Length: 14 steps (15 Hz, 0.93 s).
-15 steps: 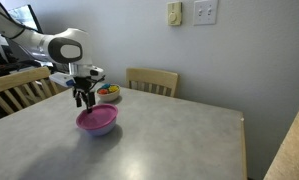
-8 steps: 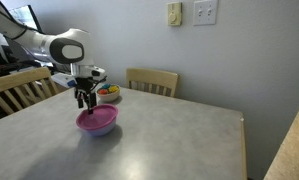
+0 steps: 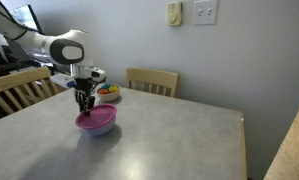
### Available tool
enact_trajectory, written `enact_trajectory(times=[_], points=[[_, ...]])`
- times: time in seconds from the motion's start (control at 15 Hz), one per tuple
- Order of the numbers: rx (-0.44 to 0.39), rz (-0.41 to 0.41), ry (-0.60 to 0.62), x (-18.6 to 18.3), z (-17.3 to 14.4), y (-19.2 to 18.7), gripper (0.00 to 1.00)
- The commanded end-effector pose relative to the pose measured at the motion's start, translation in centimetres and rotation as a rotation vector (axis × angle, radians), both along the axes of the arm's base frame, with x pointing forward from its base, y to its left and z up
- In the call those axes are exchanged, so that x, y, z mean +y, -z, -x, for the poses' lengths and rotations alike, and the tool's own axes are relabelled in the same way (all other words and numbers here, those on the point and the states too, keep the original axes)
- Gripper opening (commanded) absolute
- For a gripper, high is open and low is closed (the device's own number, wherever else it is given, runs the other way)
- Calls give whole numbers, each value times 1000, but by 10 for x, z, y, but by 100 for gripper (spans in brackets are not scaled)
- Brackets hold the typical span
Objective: Put the pink plate on the table
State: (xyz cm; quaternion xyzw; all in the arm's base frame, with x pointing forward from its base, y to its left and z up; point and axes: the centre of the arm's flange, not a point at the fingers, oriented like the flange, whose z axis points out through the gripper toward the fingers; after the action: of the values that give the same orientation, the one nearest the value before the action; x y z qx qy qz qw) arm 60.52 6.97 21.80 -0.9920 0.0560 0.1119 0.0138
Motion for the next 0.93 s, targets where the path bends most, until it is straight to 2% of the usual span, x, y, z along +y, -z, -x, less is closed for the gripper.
enact_trajectory(times=[0.0, 0.2, 0.6, 0.87], points=[[23, -1, 6, -2, 0, 2, 19], [23, 1, 21, -4, 1, 2, 0], [17, 11, 29, -8, 2, -7, 3], [38, 34, 2, -7, 8, -28, 3]])
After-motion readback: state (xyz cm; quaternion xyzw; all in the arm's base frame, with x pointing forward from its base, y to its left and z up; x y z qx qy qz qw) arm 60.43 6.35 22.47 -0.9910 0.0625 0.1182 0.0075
